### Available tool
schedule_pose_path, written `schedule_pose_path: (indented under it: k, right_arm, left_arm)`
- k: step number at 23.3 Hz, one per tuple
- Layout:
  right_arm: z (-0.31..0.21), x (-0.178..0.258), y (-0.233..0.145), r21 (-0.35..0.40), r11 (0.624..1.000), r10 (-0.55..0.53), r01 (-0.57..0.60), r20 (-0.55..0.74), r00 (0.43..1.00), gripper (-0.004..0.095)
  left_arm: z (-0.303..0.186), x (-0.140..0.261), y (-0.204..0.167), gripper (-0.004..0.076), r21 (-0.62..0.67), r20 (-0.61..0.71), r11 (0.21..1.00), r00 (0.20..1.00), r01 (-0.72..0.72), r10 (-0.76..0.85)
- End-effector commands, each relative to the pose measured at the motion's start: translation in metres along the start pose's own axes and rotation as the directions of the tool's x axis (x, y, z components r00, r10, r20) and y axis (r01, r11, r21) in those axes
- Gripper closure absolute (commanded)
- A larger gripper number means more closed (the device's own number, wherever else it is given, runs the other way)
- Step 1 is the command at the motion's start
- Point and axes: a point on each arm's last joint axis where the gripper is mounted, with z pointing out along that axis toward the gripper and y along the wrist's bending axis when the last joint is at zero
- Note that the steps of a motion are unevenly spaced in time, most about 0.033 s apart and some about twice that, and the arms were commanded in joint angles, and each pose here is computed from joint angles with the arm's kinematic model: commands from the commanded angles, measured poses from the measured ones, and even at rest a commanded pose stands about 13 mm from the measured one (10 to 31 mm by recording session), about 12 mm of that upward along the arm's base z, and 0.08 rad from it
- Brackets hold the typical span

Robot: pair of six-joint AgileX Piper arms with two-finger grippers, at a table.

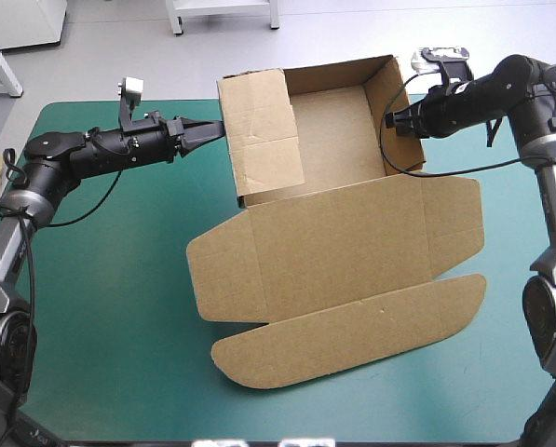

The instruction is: Fold the box

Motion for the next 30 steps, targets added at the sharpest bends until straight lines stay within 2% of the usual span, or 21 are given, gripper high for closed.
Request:
schedule_pose_path:
  k: [1, 7, 9, 13, 14, 17, 22, 24, 30]
  right_arm:
    - [-0.028, -0.013, 0.021, -0.037, 0.999, -0.009, 0.015, 0.133, 0.991, 0.0911]
    - [-0.026, -0.012, 0.024, -0.034, 0.999, -0.014, 0.018, 0.125, 0.992, 0.0911]
    - [-0.026, -0.011, 0.022, -0.016, 1.0, -0.015, 0.017, 0.118, 0.993, 0.0911]
    - [-0.026, -0.011, 0.022, -0.011, 1.0, -0.014, 0.015, 0.115, 0.993, 0.0911]
    - [-0.026, -0.011, 0.022, -0.011, 1.0, -0.009, 0.01, 0.115, 0.993, 0.0911]
    - [-0.023, -0.011, 0.022, -0.012, 1.0, 0.001, 0.0, 0.105, 0.994, 0.0911]
    - [-0.016, -0.009, 0.032, 0.041, 0.999, -0.016, 0.013, 0.086, 0.996, 0.0911]
    - [-0.015, -0.009, 0.036, 0.039, 0.999, -0.019, 0.016, 0.086, 0.996, 0.0911]
    - [-0.01, -0.008, 0.048, 0.068, 0.998, -0.024, 0.019, 0.078, 0.997, 0.0911]
  left_arm:
    - [-0.005, -0.009, -0.033, 0.0732, 0.066, 0.05, 0.997, 0.998, -0.031, 0.027]
    - [-0.005, -0.005, -0.031, 0.0719, 0.039, 0.014, 0.998, 0.999, -0.039, 0.039]
    - [-0.005, -0.005, -0.031, 0.0606, 0.038, 0.013, 0.998, 0.999, -0.044, 0.044]
    - [-0.006, -0.005, -0.034, 0.0234, 0.049, 0.008, 0.998, 0.999, -0.05, 0.05]
    - [-0.005, -0.004, -0.034, 0.0185, 0.05, 0.006, 0.998, 0.999, -0.049, 0.048]
    - [0.001, -0.002, -0.036, 0.0169, 0.046, 0.004, 0.998, 0.999, -0.052, 0.052]
    - [0.007, -0.003, -0.036, 0.0172, -0.003, 0.036, 0.998, 0.998, -0.058, 0.058]
    - [0.009, -0.003, -0.035, 0.0179, -0.018, 0.039, 0.998, 0.997, -0.063, 0.064]
    - [0.02, 0.003, -0.03, 0.0234, -0.179, -0.011, 0.978, 0.995, -0.104, 0.104]
